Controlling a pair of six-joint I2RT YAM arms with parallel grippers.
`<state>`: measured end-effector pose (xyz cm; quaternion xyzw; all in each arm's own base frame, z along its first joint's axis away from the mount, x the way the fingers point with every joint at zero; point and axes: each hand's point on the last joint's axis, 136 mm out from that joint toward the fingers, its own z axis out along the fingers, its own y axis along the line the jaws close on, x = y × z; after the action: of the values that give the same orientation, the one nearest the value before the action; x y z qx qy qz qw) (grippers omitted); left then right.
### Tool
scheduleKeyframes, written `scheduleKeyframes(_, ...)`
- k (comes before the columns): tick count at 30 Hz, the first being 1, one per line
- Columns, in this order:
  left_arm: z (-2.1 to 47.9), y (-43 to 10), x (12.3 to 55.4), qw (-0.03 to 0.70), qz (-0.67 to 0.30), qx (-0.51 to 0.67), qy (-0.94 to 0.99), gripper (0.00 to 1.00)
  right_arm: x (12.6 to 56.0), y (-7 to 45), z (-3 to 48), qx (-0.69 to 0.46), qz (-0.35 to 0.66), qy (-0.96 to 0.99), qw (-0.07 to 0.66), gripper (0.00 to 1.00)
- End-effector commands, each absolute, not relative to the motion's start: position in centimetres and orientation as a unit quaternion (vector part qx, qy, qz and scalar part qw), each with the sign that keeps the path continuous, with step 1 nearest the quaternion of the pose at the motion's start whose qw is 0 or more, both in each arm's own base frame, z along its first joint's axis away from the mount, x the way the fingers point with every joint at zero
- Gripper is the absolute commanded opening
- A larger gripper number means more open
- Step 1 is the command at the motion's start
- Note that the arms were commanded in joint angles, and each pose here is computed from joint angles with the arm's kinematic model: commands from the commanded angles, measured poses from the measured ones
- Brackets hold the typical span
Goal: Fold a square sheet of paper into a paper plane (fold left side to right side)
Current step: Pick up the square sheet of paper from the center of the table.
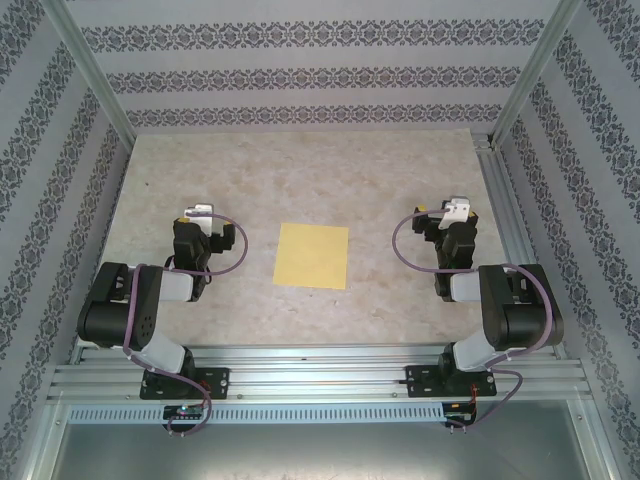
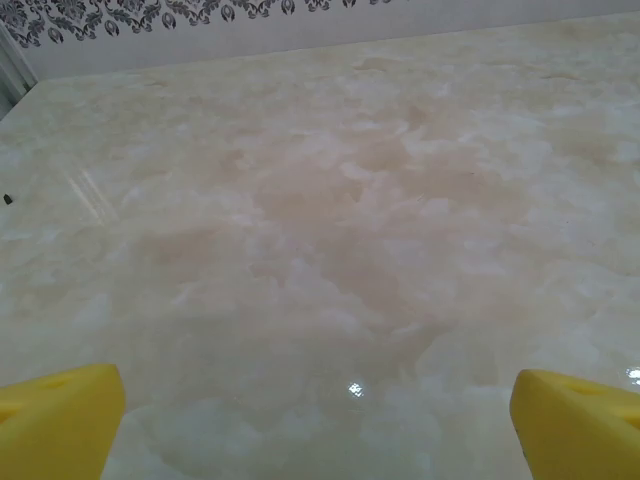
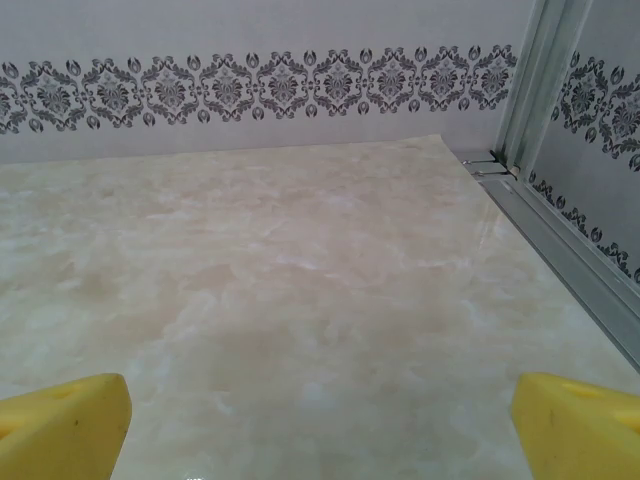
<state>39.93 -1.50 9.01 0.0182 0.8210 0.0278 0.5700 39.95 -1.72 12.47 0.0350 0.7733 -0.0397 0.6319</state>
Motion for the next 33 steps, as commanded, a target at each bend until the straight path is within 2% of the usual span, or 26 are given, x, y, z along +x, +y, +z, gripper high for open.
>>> scheduleKeyframes(1, 10.4, -1.7, 40.6, 0.590, 0.017, 0.017, 0.807, 1.00, 40.1, -1.7, 13.0, 0.030, -0.036, 0.767, 0.639, 0.98)
scheduleKeyframes(17, 11.3, -1.3, 40.8, 0.590, 0.023, 0.008, 0.807, 1.00, 39.8, -2.4, 14.0, 0.048, -0.029, 0.757, 0.652, 0.98)
scheduleKeyframes(20, 13.7, -0.9, 41.1, 0.527, 0.019, -0.023, 0.849, 1.00, 38.5, -3.0, 16.2, 0.064, -0.038, 0.755, 0.652, 0.98)
scheduleKeyframes(22, 15.2, -1.7, 41.0, 0.485, -0.010, -0.035, 0.874, 1.00, 37.7, -2.9, 17.0, 0.076, -0.028, 0.776, 0.625, 0.98)
scheduleKeyframes(26, 17.6, -3.6, 39.6, 0.464, -0.091, -0.064, 0.879, 1.00, 36.5, -0.6, 19.1, 0.079, 0.026, 0.808, 0.583, 0.98)
scheduleKeyframes(30, 18.8, -5.5, 36.7, 0.444, -0.170, -0.085, 0.876, 1.00, 34.8, 4.1, 20.2, 0.055, 0.097, 0.843, 0.526, 0.98)
scheduleKeyframes(33, 18.1, -7.8, 34.3, 0.401, -0.241, -0.089, 0.879, 1.00, 33.7, 8.2, 20.3, 0.027, 0.147, 0.864, 0.480, 0.98)
